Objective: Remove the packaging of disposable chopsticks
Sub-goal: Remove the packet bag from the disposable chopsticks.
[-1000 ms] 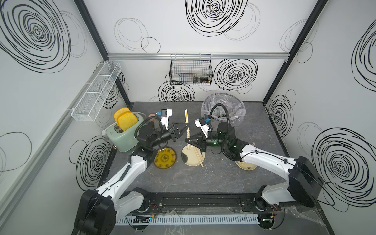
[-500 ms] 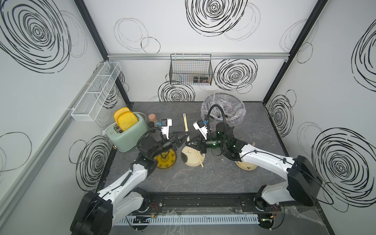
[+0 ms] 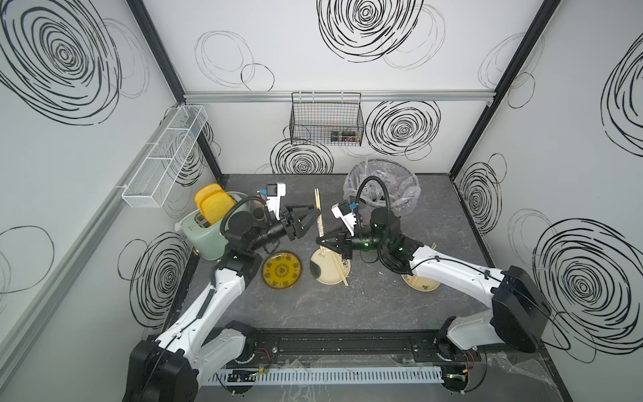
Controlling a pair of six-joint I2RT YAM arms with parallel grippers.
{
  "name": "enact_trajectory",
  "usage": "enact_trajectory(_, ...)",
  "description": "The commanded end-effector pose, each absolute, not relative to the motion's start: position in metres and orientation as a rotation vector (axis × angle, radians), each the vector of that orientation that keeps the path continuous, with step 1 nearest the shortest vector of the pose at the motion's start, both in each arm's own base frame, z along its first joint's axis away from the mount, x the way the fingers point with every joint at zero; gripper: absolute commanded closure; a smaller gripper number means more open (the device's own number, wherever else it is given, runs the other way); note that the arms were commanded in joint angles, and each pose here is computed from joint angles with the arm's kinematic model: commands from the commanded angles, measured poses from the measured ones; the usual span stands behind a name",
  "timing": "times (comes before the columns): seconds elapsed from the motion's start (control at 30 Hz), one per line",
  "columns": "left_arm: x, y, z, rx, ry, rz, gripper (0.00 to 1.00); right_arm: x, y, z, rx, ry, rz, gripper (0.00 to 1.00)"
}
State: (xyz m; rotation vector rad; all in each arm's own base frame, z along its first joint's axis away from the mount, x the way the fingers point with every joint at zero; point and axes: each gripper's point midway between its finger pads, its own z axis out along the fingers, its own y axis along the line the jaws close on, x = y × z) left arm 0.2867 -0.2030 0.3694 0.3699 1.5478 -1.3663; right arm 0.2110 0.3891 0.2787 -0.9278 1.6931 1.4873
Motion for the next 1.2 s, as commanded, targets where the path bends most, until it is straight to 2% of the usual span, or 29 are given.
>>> enact_trajectory(0.0,0.289,-0.209,0.378,0.453,1.556,-1.376,0.27,0.203,0.389,0.289,-0.95,1.632,1.479,1.0)
enact_trajectory(0.13,0.3,-0.211,0.375,0.447,1.593,-1.355,0.32,0.203,0.389,0.293,-0.955,1.623,1.471,1.0)
enact_trajectory(0.2,0.303,-0.211,0.372,0.446,1.604,-1.35,0.4,0.202,0.389,0.294,-0.961,1.62,1.47,1.0)
enact_trajectory(0.3,0.304,-0.211,0.372,0.444,1.602,-1.348,0.63,0.202,0.389,0.293,-0.96,1.622,1.465,1.0)
enact_trajectory(0.37,0.303,-0.209,0.376,0.444,1.581,-1.34,0.83,0.203,0.389,0.29,-0.957,1.633,1.463,1.0)
enact_trajectory(0.43,0.302,-0.207,0.381,0.442,1.561,-1.33,0.96,0.205,0.389,0.285,-0.95,1.655,1.458,0.99)
enact_trajectory(0.47,0.302,-0.205,0.383,0.439,1.552,-1.323,1.0,0.205,0.389,0.281,-0.945,1.673,1.46,0.9)
enact_trajectory(0.53,0.303,-0.201,0.387,0.429,1.536,-1.309,1.0,0.204,0.389,0.274,-0.948,1.699,1.47,0.79)
enact_trajectory(0.6,0.304,-0.197,0.39,0.418,1.527,-1.302,1.0,0.203,0.388,0.265,-0.942,1.732,1.476,0.76)
enact_trajectory(0.7,0.308,-0.189,0.393,0.396,1.518,-1.293,1.0,0.198,0.384,0.247,-0.94,1.784,1.479,0.79)
enact_trajectory(0.87,0.31,-0.182,0.395,0.375,1.5,-1.299,1.0,0.191,0.376,0.22,-0.926,1.867,1.476,1.0)
enact_trajectory(1.17,0.319,-0.165,0.403,0.31,1.468,-1.262,1.0,0.173,0.36,0.168,-0.897,2.03,1.402,1.0)
